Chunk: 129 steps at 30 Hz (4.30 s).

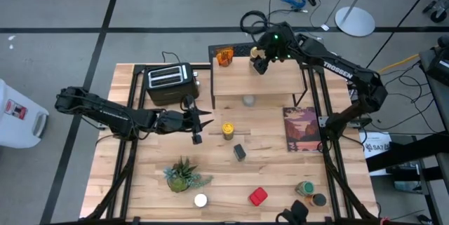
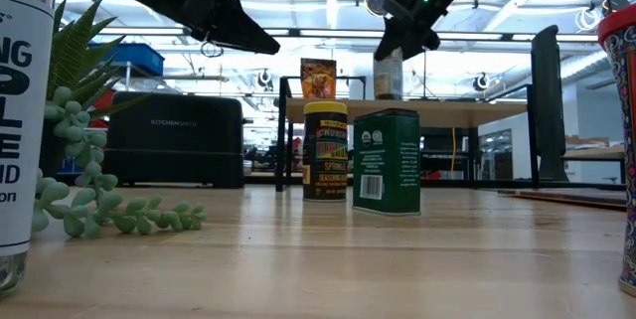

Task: Shelf spices
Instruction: Put the golden seasoning bottle on the shelf, then put the red seasoning can on the shelf

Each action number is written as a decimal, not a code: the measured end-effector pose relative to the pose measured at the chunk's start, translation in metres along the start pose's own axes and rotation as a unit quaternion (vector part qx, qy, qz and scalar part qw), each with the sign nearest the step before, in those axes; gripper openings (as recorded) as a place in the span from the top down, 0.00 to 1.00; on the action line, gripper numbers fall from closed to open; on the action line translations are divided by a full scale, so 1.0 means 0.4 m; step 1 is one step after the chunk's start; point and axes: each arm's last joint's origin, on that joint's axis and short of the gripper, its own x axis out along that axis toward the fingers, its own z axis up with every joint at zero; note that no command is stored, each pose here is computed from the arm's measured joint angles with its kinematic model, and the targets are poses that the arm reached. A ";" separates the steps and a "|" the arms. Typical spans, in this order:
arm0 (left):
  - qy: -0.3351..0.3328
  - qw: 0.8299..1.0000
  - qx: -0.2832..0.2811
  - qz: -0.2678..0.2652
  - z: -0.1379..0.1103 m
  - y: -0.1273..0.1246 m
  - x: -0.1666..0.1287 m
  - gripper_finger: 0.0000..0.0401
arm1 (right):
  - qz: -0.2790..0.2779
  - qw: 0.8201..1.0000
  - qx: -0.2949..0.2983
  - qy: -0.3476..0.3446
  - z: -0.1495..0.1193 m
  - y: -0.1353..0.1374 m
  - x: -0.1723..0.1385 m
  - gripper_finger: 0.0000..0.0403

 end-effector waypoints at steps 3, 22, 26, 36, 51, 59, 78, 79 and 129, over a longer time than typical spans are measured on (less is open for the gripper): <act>0.002 1.000 0.001 0.000 -0.001 0.000 0.000 0.64 | 0.001 1.000 0.000 -0.005 0.003 -0.003 0.015 0.31; 0.004 1.000 0.002 0.000 -0.002 0.000 0.000 0.64 | 0.011 1.000 -0.001 -0.027 -0.008 -0.034 0.065 0.31; 0.006 1.000 0.003 -0.001 -0.003 0.000 0.000 0.64 | 0.013 1.000 -0.003 -0.026 -0.022 -0.033 0.077 0.31; 0.006 1.000 0.002 0.003 -0.003 0.004 0.002 0.64 | 0.031 0.998 -0.019 -0.044 -0.018 -0.031 0.082 0.31; 0.005 1.000 0.000 0.003 -0.002 0.004 0.002 0.64 | 0.043 0.997 -0.033 -0.054 -0.014 -0.029 0.081 0.26; 0.005 1.000 -0.009 0.003 -0.003 0.004 0.002 0.64 | 0.049 0.997 -0.036 -0.055 -0.014 -0.020 0.081 0.23; 0.007 1.000 -0.007 0.003 -0.003 0.004 0.002 0.64 | 0.038 0.992 -0.046 -0.109 0.013 -0.018 0.004 0.23; 0.006 1.000 -0.007 0.003 -0.003 0.004 0.002 0.64 | 0.038 0.992 -0.046 -0.114 0.015 -0.018 -0.007 0.23; -0.048 0.982 -0.017 -0.182 0.019 -0.036 -0.011 0.64 | 0.494 0.826 -0.195 0.189 -0.460 0.541 -0.303 0.28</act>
